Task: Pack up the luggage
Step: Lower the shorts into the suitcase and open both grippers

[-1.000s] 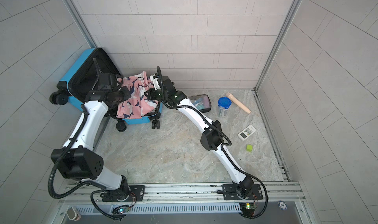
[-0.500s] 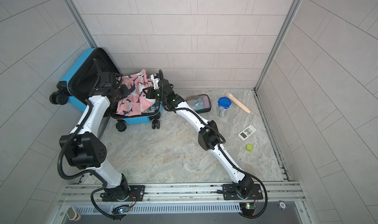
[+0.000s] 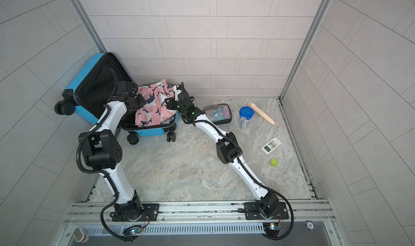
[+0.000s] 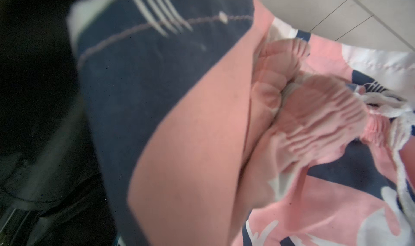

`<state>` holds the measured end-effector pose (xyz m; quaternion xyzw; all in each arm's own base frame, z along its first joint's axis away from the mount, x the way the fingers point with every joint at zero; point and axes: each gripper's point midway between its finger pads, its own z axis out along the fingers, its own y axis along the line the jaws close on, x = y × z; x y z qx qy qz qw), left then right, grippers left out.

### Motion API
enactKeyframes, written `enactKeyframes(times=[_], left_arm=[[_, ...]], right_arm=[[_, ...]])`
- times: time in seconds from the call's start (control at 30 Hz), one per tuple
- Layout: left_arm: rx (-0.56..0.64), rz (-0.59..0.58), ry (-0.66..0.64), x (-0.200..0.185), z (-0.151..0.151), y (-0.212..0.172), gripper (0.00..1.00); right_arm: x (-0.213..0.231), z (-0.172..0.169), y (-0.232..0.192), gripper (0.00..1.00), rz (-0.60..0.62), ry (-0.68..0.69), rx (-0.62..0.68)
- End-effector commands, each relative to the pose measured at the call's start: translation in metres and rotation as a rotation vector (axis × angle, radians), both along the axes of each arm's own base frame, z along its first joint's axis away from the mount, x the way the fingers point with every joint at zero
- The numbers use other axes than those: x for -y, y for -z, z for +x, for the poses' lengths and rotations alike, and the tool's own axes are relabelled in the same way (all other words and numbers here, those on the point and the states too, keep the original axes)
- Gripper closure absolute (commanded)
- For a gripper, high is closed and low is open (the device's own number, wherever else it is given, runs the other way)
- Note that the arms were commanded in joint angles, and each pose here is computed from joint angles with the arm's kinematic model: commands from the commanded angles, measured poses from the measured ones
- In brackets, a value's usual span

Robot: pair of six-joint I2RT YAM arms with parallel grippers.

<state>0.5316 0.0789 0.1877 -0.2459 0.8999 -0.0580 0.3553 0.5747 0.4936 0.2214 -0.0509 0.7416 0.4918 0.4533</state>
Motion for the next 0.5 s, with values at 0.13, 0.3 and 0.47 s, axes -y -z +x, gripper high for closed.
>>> enactKeyframes(times=[0.13, 0.3, 0.47], left_arm=[[0.028, 0.02, -0.018, -0.021, 0.021, 0.002, 1.0], [-0.024, 0.057, -0.037, -0.032, 0.027, 0.014, 1.0], [-0.08, 0.133, -0.105, -0.05, 0.022, 0.013, 0.78]], right_arm=[[0.003, 0.005, -0.002, 0.94, 0.008, 0.023, 0.016], [0.006, 0.0, -0.013, 0.58, -0.03, 0.012, 0.021], [0.016, -0.012, -0.031, 0.36, -0.131, 0.0, 0.026]])
